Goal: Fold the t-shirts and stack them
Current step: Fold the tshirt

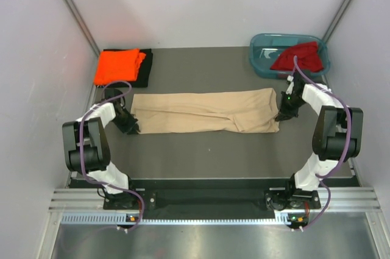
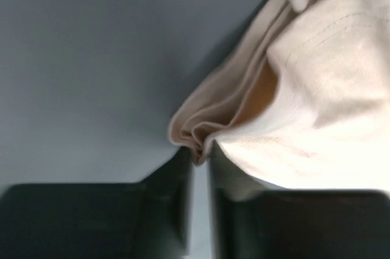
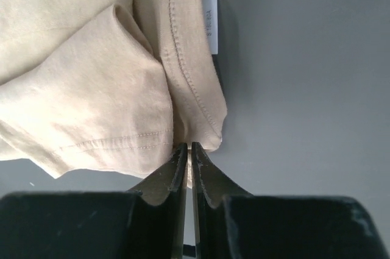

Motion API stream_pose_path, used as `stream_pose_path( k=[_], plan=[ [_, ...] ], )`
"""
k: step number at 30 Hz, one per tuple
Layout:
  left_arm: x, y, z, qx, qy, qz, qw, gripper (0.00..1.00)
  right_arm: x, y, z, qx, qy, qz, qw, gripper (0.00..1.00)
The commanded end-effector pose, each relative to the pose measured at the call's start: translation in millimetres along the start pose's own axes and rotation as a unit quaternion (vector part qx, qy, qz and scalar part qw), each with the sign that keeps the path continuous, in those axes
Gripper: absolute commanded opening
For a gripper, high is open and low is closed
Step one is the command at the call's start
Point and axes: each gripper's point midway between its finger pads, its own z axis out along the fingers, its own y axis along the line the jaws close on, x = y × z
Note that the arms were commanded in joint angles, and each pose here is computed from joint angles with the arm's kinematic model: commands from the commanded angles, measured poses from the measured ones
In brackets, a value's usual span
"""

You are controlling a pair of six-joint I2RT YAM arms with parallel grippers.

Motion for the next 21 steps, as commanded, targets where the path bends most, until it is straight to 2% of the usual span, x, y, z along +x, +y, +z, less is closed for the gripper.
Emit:
stream_pose_path(
  k=[1,3,5,9,12,14,17,21],
  plan=[
    [-26.9,10.6,14.9,-0.034,-0.039,0.030,0.998,0.14,-18.7,2.7,-10.8,0.012,-0.029,-0.026,0.999,0.06],
    [-30.0,15.4,17.5,-0.050,-0.037,0.037,0.997,0.00,-19.5,-2.2,-11.9,0.027,-0.030,-0.033,0.999,0.04],
    [-30.6,18.3,17.4,-0.057,-0.035,0.043,0.997,0.00,-20.5,-7.0,-12.8,0.042,-0.032,-0.035,0.998,0.00],
    [-31.7,25.7,9.2,-0.071,-0.048,0.051,0.995,0.00,-9.2,-13.5,-15.9,0.057,-0.026,-0.036,0.997,0.02],
    [-27.2,27.7,6.3,-0.069,-0.046,0.059,0.995,0.00,5.3,-9.9,-24.3,0.047,-0.032,-0.038,0.998,0.27],
    [-23.9,29.2,6.5,-0.068,-0.041,0.062,0.995,0.00,5.9,-4.4,-33.5,0.031,-0.054,-0.048,0.997,0.31],
    [-21.6,30.2,4.5,-0.069,-0.040,0.063,0.995,0.00,12.3,-0.6,-31.9,0.015,-0.050,-0.059,0.997,0.32],
    [-16.2,35.5,0.4,-0.076,-0.038,0.062,0.994,0.00,19.5,13.2,-21.5,-0.031,-0.028,-0.066,0.997,0.24]
  ],
)
